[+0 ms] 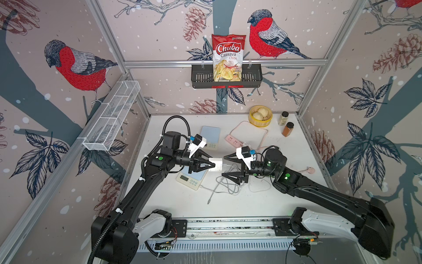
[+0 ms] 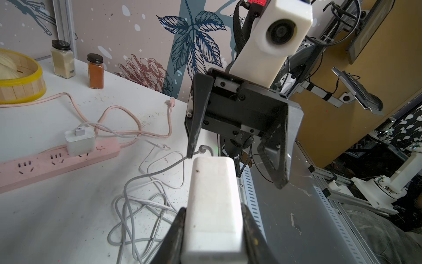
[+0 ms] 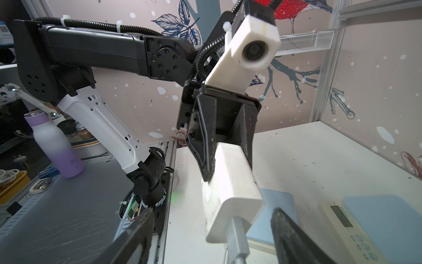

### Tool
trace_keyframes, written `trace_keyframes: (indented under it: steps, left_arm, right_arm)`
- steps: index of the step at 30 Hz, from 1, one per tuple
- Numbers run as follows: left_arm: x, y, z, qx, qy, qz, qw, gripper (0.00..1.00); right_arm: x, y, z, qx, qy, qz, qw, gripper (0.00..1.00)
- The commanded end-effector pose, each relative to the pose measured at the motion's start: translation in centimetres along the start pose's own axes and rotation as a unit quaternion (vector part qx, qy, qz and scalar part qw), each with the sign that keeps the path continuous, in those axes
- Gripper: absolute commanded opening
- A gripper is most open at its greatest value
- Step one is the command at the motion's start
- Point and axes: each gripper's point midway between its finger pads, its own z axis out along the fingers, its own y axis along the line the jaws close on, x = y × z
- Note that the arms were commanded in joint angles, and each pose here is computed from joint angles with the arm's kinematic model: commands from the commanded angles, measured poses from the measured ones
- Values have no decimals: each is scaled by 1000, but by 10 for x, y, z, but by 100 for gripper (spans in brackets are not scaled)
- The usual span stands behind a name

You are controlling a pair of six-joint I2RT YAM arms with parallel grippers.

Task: Charge the electronic scale
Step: Insert the charging cable into the plug.

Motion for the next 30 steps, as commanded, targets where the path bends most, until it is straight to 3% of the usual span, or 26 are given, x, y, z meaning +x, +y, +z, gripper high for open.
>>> trace_keyframes:
  steps: [1, 7, 14, 22, 25, 26, 27, 29, 30]
  left_arm:
    - [-12, -10, -2, 19, -14, 32, 999, 0]
    - [-15, -14, -5, 18, -18, 42, 999, 0]
    - [-11, -13, -5, 14, -16, 42, 999, 0]
    - [-3, 0, -6, -33, -6, 47, 998, 0]
    - [-2, 13, -11, -101, 3, 54, 993, 19]
    - [-3, 21, -15, -134, 6, 55, 989, 31]
    - [-5, 27, -20, -169, 6, 54, 984, 50]
    - [-13, 37, -31, -230, 1, 56, 972, 98]
    - [-16, 42, -38, -263, -4, 54, 963, 98]
  right_arm:
    - [-9, 6, 7, -27, -15, -9, 999, 76]
    - [-2, -2, 15, -25, -9, 10, 1000, 65]
    - [-5, -6, 21, -36, -13, 36, 999, 34]
    - [-13, -12, 24, -28, -29, 56, 998, 8]
    - [-14, -20, 24, -5, -28, 55, 998, 4]
    - [-13, -24, 25, 5, -21, 55, 998, 2]
    - [-2, -34, 29, 21, 2, 64, 998, 1]
    - [7, -49, 30, 44, 37, 77, 995, 0]
    - [13, -59, 29, 55, 59, 90, 993, 0]
